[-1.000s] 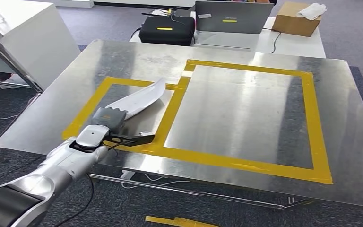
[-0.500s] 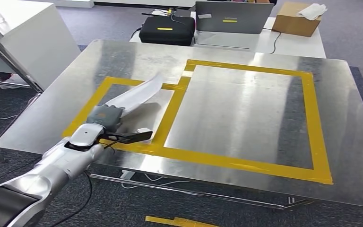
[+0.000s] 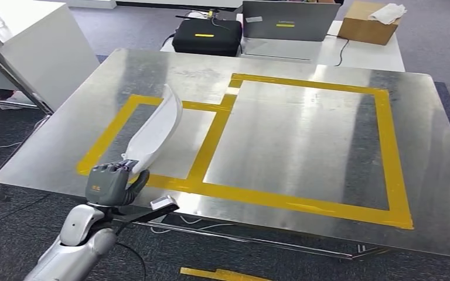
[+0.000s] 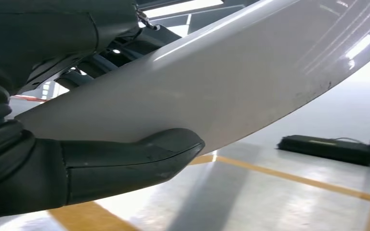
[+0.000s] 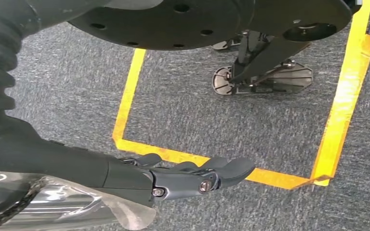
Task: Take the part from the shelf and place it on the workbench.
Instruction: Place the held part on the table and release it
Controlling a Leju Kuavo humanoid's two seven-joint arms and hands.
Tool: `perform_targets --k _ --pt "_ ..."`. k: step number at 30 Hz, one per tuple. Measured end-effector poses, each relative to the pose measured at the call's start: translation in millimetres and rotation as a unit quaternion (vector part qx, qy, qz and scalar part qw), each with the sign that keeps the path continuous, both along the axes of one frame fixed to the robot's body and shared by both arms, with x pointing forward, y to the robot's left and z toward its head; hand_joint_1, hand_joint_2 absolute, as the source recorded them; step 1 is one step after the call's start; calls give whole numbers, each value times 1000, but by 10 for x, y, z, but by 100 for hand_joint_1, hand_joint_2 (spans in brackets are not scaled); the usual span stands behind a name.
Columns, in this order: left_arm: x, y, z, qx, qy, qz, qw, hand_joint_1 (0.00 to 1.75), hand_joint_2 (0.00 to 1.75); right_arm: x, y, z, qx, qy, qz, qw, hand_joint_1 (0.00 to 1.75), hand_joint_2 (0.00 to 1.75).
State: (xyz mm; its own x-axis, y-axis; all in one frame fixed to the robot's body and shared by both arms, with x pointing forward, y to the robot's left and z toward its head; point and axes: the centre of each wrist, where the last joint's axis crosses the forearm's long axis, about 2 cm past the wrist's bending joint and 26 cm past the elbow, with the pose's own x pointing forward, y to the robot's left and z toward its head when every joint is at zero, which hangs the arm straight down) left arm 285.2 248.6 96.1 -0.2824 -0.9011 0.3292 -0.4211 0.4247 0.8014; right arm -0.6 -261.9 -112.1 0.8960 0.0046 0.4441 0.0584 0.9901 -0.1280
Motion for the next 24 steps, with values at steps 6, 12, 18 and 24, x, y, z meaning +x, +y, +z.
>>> perform_targets --k 6,12,18,24 --pt "-25 94 47 26 12 12 1000 175 175 33 4 1 4 -8 7 1000 0 175" --pt "136 94 149 37 12 15 999 175 175 57 5 2 6 -7 11 1000 0 175" --pt "327 69 216 53 31 14 998 175 175 80 5 3 6 -3 17 1000 0 175" --pt "510 5 252 83 55 12 995 175 175 105 6 4 10 -5 27 1000 0 175"
